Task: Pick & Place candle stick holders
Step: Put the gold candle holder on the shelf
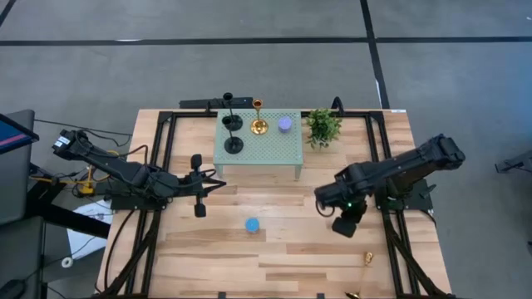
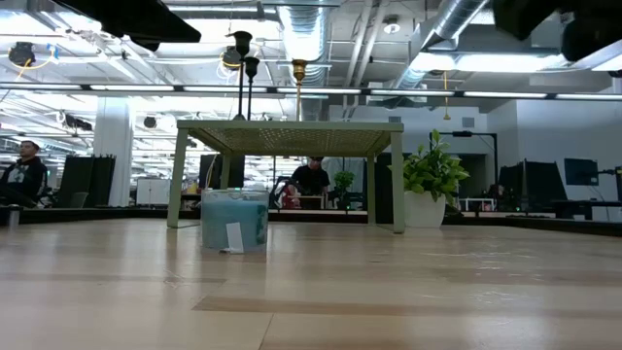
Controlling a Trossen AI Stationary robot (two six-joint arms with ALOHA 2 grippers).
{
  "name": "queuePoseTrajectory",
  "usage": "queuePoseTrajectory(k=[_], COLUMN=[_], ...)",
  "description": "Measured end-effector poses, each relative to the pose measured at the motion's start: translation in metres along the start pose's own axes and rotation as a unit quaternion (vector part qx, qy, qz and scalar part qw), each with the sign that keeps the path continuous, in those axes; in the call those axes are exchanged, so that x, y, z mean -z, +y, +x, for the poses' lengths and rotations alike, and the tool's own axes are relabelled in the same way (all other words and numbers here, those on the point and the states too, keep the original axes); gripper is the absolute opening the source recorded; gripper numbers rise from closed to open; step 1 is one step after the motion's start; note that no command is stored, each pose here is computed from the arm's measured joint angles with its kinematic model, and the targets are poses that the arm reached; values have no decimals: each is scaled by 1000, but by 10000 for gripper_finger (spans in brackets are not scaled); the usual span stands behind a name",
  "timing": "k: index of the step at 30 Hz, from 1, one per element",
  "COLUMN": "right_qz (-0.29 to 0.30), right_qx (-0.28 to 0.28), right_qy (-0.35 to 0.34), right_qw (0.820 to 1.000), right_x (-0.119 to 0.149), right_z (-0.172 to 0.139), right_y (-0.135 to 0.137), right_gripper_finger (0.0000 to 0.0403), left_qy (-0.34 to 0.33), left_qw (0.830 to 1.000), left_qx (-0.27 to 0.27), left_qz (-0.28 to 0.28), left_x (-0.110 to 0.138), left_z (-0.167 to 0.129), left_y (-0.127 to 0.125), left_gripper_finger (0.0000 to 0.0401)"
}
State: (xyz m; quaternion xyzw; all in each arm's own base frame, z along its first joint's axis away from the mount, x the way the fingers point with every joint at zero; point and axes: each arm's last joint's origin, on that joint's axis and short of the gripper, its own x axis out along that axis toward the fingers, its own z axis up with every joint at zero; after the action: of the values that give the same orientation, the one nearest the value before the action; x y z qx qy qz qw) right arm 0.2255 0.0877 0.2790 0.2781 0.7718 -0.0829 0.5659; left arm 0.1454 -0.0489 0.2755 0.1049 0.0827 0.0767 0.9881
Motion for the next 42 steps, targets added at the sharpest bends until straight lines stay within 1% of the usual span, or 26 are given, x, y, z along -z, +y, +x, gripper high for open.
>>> queuePoseTrajectory(k=[6,10,16,20,23,28,33,35,39,42], right_qz=[-19,-11,-14,-21,-22,2,7,17,40,79], right_qx=[8,27,46,49,44,17,16,10,-12,-37], right_qy=[-27,-44,-72,-74,-67,-27,-26,-27,-1,21], right_qw=[999,999,996,996,997,999,1000,999,999,996], right_x=[11,13,12,12,12,19,23,25,29,31], right_z=[8,10,10,10,10,12,15,16,18,19], right_y=[15,16,15,15,16,20,24,26,31,36], right_gripper_finger=[0,0,0,0,0,0,0,0,0,0], left_qy=[0,0,0,0,0,0,0,0,0,0], left_qw=[1000,1000,1000,1000,1000,1000,1000,1000,1000,1000], left_qx=[0,0,0,0,0,0,0,0,0,0], left_qz=[0,0,0,0,0,1,1,1,1,1], left_x=[0,0,0,0,0,0,0,0,0,0], left_z=[0,0,0,0,0,0,0,0,0,0], left_y=[0,0,0,0,0,0,0,0,0,0], left_gripper_finger=[11,11,11,11,11,11,11,11,11,11])
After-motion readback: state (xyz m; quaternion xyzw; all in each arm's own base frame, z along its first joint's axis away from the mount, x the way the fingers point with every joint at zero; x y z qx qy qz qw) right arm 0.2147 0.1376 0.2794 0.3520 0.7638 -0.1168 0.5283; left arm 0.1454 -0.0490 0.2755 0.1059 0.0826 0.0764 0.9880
